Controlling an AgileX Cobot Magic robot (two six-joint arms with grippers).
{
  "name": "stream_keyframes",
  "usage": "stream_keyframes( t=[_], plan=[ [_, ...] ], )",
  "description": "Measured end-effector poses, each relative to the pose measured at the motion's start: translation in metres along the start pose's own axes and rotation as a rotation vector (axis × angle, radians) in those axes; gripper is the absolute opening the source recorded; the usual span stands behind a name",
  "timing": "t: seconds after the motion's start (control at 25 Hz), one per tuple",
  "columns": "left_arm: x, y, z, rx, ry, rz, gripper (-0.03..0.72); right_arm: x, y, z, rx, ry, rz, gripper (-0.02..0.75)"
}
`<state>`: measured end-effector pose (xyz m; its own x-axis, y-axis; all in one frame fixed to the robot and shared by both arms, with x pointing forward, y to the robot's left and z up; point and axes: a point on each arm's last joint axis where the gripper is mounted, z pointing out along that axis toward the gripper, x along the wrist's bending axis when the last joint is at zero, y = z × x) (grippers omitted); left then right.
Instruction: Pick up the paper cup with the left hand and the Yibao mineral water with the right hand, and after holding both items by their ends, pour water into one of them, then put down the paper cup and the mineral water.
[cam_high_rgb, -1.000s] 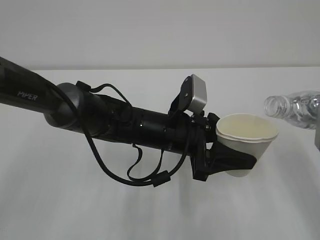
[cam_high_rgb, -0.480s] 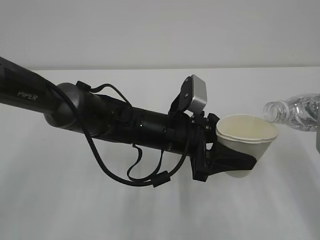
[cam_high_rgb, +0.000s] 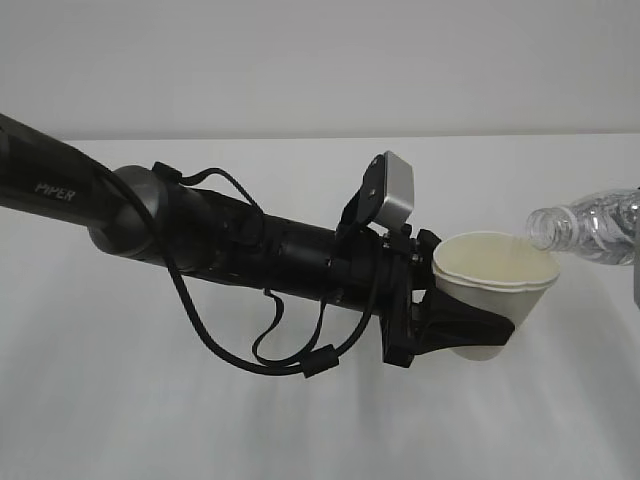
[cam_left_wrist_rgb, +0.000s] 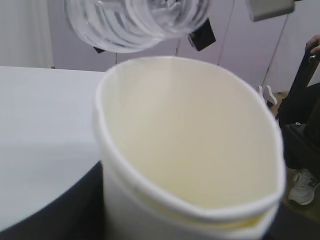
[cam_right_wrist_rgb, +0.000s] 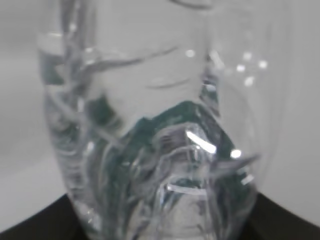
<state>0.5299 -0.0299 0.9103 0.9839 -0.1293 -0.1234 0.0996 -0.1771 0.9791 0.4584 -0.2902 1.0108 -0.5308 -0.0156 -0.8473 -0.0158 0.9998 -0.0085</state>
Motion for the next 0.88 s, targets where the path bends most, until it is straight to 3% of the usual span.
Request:
stream_keyframes(
  t=[0.88],
  plan=[
    [-0.001, 0.0003, 0.0006, -0.002, -0.007, -0.007, 0.435, -0.0037, 0.0086, -0.0008, -0.025, -0.011, -0.074, 0.403]
  ],
)
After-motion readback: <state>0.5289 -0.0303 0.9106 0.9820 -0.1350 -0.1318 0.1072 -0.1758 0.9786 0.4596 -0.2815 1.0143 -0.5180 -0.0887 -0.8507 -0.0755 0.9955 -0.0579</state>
